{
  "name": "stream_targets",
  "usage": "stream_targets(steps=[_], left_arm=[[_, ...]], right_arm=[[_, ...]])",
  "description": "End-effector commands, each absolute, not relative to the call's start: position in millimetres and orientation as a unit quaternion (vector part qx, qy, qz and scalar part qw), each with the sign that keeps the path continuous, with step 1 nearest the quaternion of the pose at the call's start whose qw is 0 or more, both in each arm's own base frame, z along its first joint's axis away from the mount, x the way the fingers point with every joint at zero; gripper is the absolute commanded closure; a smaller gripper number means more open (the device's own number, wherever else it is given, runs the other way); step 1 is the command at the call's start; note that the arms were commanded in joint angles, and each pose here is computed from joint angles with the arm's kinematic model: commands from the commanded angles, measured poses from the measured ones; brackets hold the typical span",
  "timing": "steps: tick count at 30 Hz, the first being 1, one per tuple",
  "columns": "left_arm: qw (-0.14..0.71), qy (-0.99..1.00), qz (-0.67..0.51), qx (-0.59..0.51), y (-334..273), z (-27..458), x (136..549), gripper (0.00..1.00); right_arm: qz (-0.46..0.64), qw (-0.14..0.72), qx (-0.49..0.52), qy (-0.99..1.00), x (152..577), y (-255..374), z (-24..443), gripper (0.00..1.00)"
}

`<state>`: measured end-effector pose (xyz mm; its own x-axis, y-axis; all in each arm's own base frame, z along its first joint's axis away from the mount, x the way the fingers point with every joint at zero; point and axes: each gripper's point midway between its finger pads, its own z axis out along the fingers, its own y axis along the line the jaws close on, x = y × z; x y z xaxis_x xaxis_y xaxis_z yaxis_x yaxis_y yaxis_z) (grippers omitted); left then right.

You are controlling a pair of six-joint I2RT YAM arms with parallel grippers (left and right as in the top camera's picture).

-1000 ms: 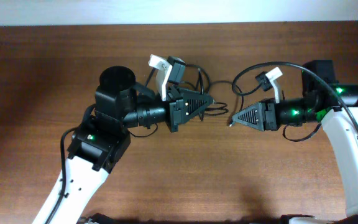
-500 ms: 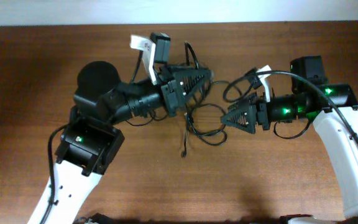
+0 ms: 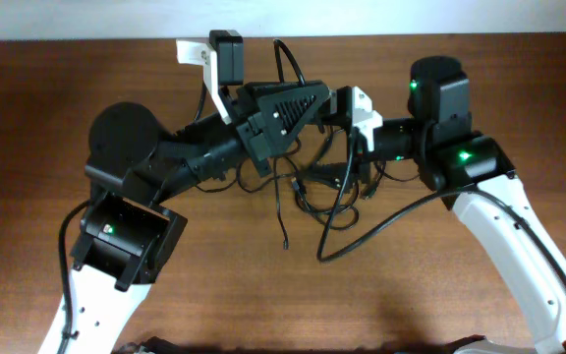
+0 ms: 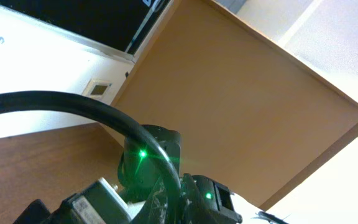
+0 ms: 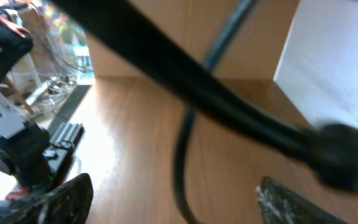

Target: Untangle cables

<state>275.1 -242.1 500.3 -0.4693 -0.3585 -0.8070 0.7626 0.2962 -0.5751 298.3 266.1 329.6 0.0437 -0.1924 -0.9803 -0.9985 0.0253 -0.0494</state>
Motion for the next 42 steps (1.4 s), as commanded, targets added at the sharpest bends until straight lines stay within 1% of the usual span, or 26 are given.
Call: stream_targets(steps=[1,2,3,4,7,9,11,12,13,14,15,16,17,20,22,24,26,27,28,29,32,33,34,35,39,42], left_arm=[[0.508,0.618,-0.579,0.156,-235,522,265,1.0],[0.507,0.619,-0.58,0.155,-235,522,265,1.0],[0.509,0.619,-0.579,0.152,-234,522,266,1.0],[0.513,0.62,-0.575,0.146,-233,522,269,1.0],[0.535,0.635,-0.543,0.125,-227,514,283,1.0],[0.536,0.663,-0.514,0.096,-220,498,295,0.85],[0.539,0.683,-0.486,0.085,-212,486,304,0.69],[0.535,0.694,-0.475,0.072,-207,479,309,0.57],[0.533,0.703,-0.467,0.062,-202,473,312,0.51],[0.528,0.717,-0.452,0.049,-195,464,318,0.32],[0.526,0.736,-0.424,0.035,-186,451,324,0.18],[0.52,0.758,-0.394,0.018,-178,435,328,0.09],[0.512,0.775,-0.371,0.016,-173,422,329,0.07],[0.468,0.827,-0.306,0.068,-168,378,317,0.07],[0.427,0.865,-0.259,0.046,-153,348,310,0.06],[0.391,0.891,-0.227,0.031,-141,326,301,0.01],[0.377,0.901,-0.215,0.026,-137,318,297,0.01],[0.372,0.905,-0.205,0.022,-133,314,295,0.01],[0.364,0.91,-0.196,0.018,-130,310,293,0.01],[0.356,0.915,-0.187,0.015,-127,305,290,0.01],[0.335,0.925,-0.179,0.013,-124,296,283,0.01],[0.335,0.925,-0.179,0.014,-124,296,283,0.01],[0.334,0.925,-0.18,0.014,-124,296,283,0.01],[0.334,0.925,-0.18,0.014,-124,296,283,0.01],[0.334,0.925,-0.18,0.014,-124,296,283,0.01],[0.334,0.925,-0.18,0.014,-124,296,283,0.01]], right_arm=[[0.441,0.463,-0.568,0.518,284,284,334,0.29],[0.444,0.46,-0.572,0.514,279,288,335,0.52],[0.447,0.456,-0.573,0.513,277,290,334,0.84],[0.45,0.451,-0.572,0.517,275,290,333,0.96],[0.455,0.439,-0.567,0.528,273,289,328,0.96],[0.457,0.431,-0.556,0.544,277,282,324,0.96],[0.467,0.414,-0.513,0.59,290,265,321,0.96],[0.474,0.406,-0.483,0.614,298,256,321,0.96],[0.482,0.397,-0.45,0.639,307,246,321,0.96],[0.489,0.388,-0.41,0.665,317,233,321,0.96],[0.499,0.376,-0.365,0.691,327,219,321,0.96],[0.51,0.361,-0.31,0.717,337,203,321,0.96],[0.516,0.352,-0.277,0.73,343,193,321,0.96],[0.522,0.34,-0.168,0.764,362,152,323,0.96],[0.483,0.352,-0.098,0.796,375,126,317,0.96],[0.385,0.361,-0.007,0.849,384,90,302,0.96],[0.278,0.357,0.063,0.89,384,55,291,0.96],[0.248,0.356,0.08,0.897,383,45,289,0.96],[0.181,0.357,0.113,0.91,380,21,288,0.96],[0.127,0.362,0.13,0.914,378,2,291,0.96],[-0.068,0.393,0.119,0.909,374,-58,313,0.96],[-0.112,0.395,0.137,0.902,371,-74,317,0.96],[-0.183,0.399,0.168,0.883,366,-100,326,0.96],[-0.204,0.41,0.183,0.87,367,-110,334,0.96],[-0.219,0.48,0.25,0.812,378,-161,367,0.96],[-0.219,0.477,0.277,0.805,389,-197,354,0.96]])
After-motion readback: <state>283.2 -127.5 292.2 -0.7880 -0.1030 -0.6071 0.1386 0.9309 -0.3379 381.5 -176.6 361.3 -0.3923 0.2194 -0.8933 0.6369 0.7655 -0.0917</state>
